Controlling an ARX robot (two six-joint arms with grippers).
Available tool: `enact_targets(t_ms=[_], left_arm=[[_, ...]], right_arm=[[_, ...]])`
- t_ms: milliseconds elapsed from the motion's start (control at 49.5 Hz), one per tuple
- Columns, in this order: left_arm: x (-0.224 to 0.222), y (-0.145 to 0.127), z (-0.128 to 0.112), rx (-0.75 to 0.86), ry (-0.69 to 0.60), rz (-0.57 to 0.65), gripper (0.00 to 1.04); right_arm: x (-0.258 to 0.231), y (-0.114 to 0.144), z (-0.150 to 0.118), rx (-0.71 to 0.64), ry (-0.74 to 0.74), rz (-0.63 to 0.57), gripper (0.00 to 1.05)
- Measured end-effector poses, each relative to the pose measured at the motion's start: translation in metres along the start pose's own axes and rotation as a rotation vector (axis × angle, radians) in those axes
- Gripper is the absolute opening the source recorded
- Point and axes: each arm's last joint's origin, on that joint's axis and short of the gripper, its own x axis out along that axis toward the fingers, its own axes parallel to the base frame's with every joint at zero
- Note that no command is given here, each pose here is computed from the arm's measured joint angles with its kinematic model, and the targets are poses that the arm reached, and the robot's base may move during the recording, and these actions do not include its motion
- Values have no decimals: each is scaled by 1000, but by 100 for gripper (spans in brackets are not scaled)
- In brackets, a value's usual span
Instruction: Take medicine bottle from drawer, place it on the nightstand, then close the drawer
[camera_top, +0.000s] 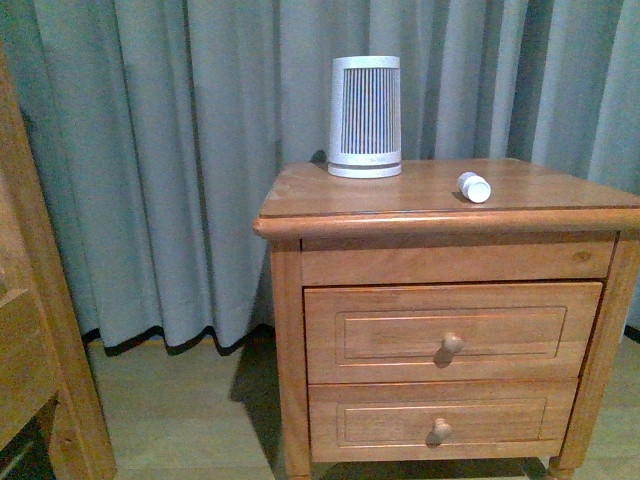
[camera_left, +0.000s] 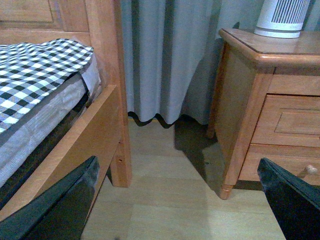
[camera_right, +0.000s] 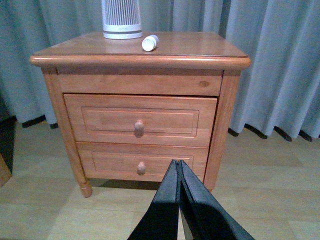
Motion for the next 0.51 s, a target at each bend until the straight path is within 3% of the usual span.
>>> enact_targets(t_ms=[505], left_arm=[[0,0,0,0,0,0,98]], right_arm=[[0,0,0,0,0,0,3]])
